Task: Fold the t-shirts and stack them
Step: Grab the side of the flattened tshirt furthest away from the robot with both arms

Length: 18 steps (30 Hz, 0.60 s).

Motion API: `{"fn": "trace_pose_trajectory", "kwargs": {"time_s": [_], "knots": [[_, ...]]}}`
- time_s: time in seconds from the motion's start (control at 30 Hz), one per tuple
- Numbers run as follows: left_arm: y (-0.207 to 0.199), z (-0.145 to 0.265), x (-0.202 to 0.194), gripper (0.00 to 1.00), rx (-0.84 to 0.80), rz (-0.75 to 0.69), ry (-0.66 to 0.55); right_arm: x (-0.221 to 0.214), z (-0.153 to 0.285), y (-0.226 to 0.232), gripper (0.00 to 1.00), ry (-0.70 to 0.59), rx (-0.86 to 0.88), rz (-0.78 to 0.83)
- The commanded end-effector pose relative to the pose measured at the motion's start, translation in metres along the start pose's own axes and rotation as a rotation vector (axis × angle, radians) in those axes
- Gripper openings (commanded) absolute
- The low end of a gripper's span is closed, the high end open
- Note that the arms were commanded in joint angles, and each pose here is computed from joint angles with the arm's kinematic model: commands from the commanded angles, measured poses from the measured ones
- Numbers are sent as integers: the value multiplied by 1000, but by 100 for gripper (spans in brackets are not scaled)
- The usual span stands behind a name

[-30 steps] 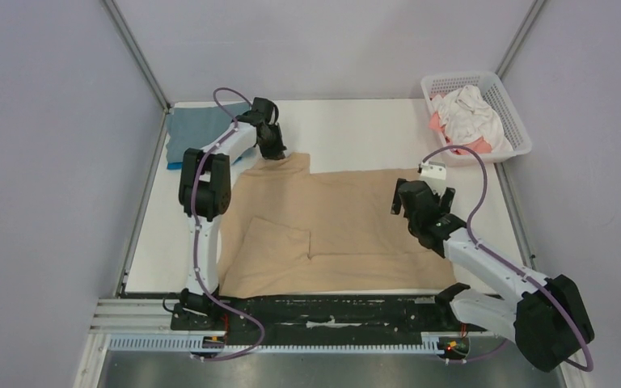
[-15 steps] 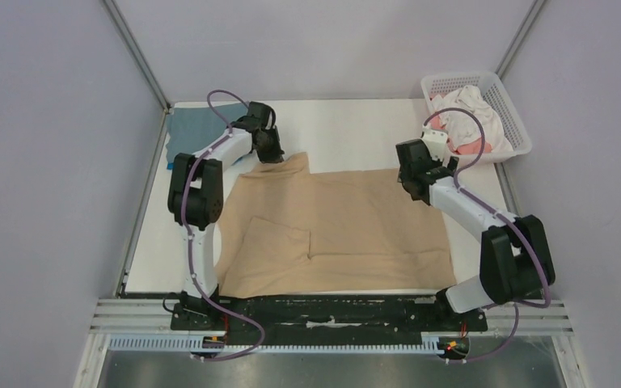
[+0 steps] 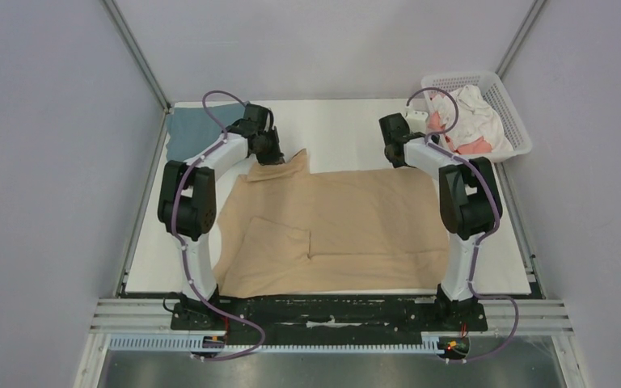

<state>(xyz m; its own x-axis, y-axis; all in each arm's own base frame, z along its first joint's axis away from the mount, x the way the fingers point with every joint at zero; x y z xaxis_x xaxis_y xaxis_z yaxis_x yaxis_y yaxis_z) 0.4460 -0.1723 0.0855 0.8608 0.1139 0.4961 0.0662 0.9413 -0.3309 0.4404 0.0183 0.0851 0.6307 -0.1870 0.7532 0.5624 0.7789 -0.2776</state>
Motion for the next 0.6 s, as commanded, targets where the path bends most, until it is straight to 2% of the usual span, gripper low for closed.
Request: {"fn": "trace_pose_trajectory", "kwargs": {"time_s": [0.0, 0.2, 0.47, 0.57], "knots": [[-13, 16, 11, 2, -57, -62, -52, 8, -12, 6, 90, -19, -33, -14], [-13, 20, 9, 2, -54, -56, -54, -14, -26, 6, 82, 3, -59, 13], [-12, 24, 2, 2, -55, -52, -48, -24, -38, 9, 80, 16, -38, -51], [-12, 26, 1, 2, -51, -52, -50, -29, -40, 12, 76, 53, -15, -48]]}}
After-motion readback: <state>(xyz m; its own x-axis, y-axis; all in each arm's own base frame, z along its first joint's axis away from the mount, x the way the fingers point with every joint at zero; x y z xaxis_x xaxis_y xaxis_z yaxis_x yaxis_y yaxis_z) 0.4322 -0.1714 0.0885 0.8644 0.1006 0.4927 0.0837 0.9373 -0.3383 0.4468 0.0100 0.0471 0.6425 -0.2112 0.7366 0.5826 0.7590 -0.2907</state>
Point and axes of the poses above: each gripper's point midway between its finger pads, its own z axis back along the fingers, its own y axis along the line the jaws close on, x = y × z, the point moved 2 cm from there along z, back along the fingers, and after that the axes turned 6 degrees about -z, right-handed, at the moved point
